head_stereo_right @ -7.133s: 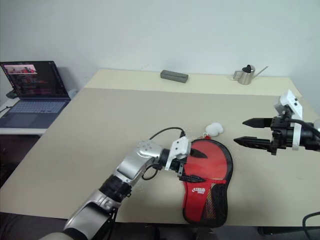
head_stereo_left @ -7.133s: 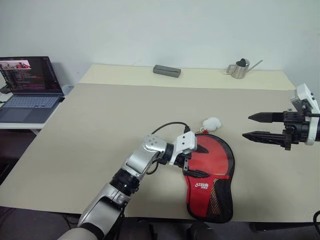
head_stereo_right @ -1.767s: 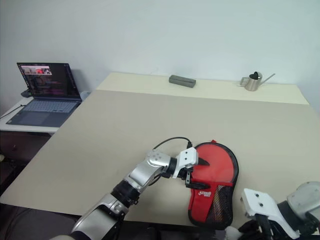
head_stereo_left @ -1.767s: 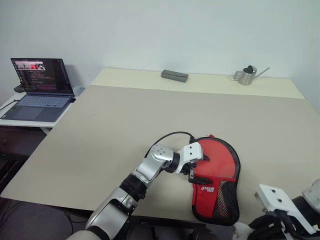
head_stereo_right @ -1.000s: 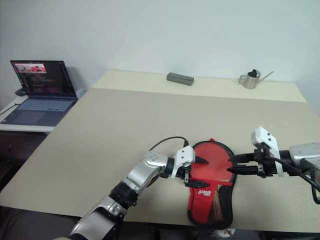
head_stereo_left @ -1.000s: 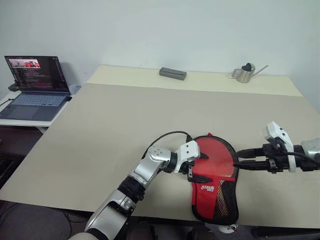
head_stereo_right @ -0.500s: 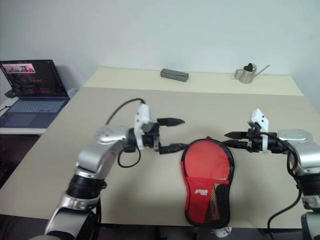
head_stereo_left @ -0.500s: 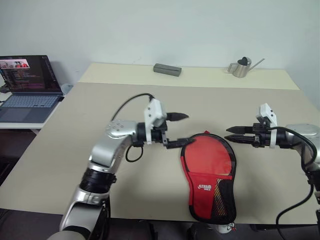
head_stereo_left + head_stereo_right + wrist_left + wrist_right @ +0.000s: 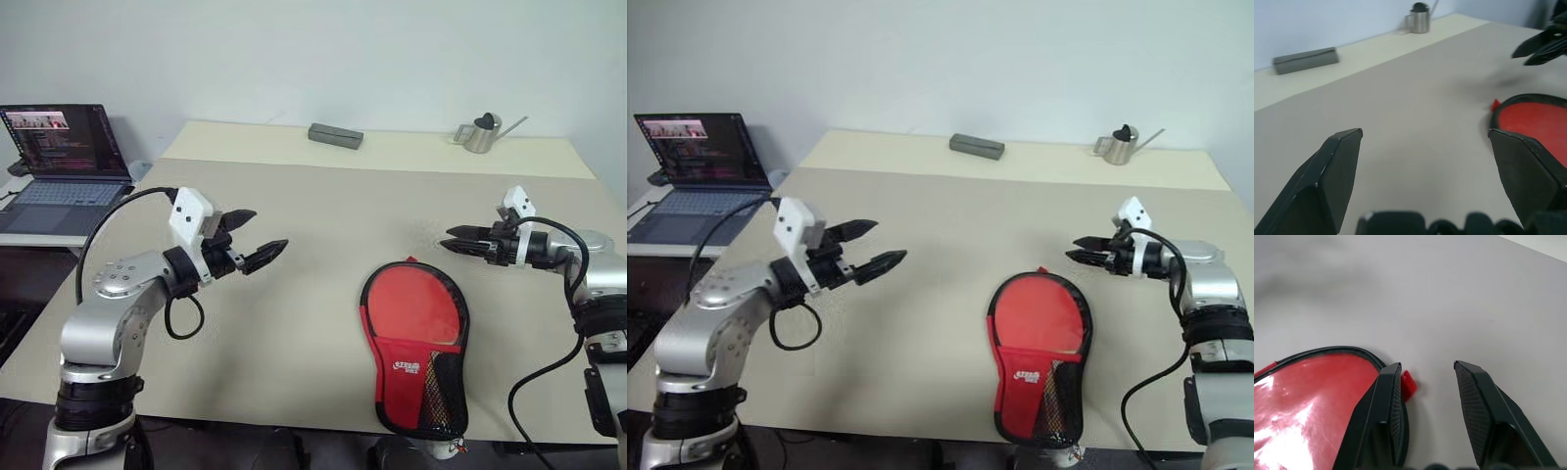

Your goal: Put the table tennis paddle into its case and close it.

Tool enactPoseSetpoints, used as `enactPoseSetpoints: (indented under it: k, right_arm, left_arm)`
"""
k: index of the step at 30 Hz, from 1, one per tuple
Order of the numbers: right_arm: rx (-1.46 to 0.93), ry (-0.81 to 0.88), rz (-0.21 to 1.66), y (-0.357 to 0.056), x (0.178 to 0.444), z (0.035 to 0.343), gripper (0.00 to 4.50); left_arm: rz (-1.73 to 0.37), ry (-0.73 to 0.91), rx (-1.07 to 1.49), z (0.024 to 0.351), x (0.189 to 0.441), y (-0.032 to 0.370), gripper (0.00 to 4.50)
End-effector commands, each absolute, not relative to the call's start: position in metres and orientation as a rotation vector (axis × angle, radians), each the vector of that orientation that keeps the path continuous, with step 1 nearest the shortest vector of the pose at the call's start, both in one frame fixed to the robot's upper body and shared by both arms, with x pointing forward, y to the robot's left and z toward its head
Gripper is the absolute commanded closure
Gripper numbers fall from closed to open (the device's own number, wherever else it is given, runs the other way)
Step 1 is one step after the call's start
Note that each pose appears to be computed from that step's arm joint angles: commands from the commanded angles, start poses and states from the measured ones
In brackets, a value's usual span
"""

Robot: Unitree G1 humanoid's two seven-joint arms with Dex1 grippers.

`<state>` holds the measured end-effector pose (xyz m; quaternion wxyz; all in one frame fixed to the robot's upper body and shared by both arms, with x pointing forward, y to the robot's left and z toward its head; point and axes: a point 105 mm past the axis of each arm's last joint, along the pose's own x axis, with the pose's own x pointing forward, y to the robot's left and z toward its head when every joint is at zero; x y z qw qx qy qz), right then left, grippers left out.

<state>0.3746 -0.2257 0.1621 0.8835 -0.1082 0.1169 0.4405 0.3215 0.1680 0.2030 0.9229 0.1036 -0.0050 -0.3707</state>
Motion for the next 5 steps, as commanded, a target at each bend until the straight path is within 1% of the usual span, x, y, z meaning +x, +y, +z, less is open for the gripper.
enactPoseSetpoints:
  k: [1,5]
  right_arm:
    - [-0.253,0.193,0.891,-0.233,0.366,0.18,2.61]
    - [-0.281,0.193,0.844,-0.241,0.364,0.19,2.61]
  left_arm:
    - [-0.791,-0.039,0.26,0.208,0.323,0.162,0.0]
    - [-0.756,-0.032,0.28,0.201,0.337,0.165,0.0]
